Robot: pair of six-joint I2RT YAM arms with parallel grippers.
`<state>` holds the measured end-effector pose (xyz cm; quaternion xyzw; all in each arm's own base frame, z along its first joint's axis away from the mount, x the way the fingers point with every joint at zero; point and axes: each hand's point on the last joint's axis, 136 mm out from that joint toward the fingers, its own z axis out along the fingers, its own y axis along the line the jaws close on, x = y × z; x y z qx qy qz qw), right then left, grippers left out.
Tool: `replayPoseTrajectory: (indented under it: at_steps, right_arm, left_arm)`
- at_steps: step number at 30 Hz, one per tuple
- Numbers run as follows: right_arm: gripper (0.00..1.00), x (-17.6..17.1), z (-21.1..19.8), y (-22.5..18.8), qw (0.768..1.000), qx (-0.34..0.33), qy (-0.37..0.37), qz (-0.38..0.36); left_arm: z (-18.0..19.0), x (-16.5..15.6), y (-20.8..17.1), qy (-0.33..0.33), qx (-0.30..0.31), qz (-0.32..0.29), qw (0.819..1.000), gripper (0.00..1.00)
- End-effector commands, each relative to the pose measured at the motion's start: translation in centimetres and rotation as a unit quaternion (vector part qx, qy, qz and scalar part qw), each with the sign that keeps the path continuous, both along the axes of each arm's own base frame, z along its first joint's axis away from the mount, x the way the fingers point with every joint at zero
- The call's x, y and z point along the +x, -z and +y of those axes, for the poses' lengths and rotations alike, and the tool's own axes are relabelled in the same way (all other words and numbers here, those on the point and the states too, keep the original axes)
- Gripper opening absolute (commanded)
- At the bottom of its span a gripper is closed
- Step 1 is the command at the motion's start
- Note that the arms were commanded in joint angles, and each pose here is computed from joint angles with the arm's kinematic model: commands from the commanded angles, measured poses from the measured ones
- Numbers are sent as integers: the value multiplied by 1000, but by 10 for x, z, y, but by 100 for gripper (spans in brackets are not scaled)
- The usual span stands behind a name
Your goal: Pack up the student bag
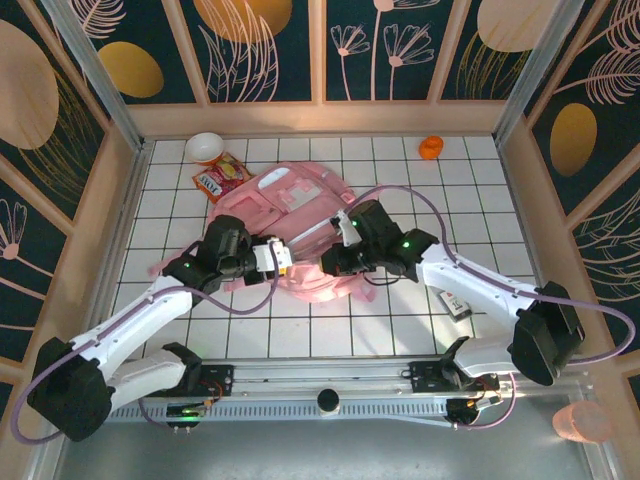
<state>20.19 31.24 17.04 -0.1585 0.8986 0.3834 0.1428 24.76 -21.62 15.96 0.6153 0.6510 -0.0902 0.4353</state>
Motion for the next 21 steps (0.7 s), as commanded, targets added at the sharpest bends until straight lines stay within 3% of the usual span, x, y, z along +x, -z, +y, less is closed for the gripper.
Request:
replayPoseTrajectory:
  at_steps: [1, 4, 15, 17, 21]
  right_arm:
    - [0, 1, 16, -16, 999, 33, -16, -2]
    - [0, 0, 20, -15, 999, 34, -33, -1]
    - [0, -3, 24, -23, 997, 55, -47, -8]
    - [0, -4, 23, -25, 997, 57, -48, -10]
    - [0, -2, 14, -26, 998, 50, -42, -14]
  left_arm:
    - [-2, -9, -16, 1, -24, 30, 999, 62]
    - [-16, -18, -27, 34, -56, 49, 997, 63]
    - [-72, -34, -8, 124, -41, 95, 987, 59]
    - [-71, -31, 3, 115, -29, 100, 988, 50]
    - [-63, -23, 18, 85, -7, 94, 992, 15]
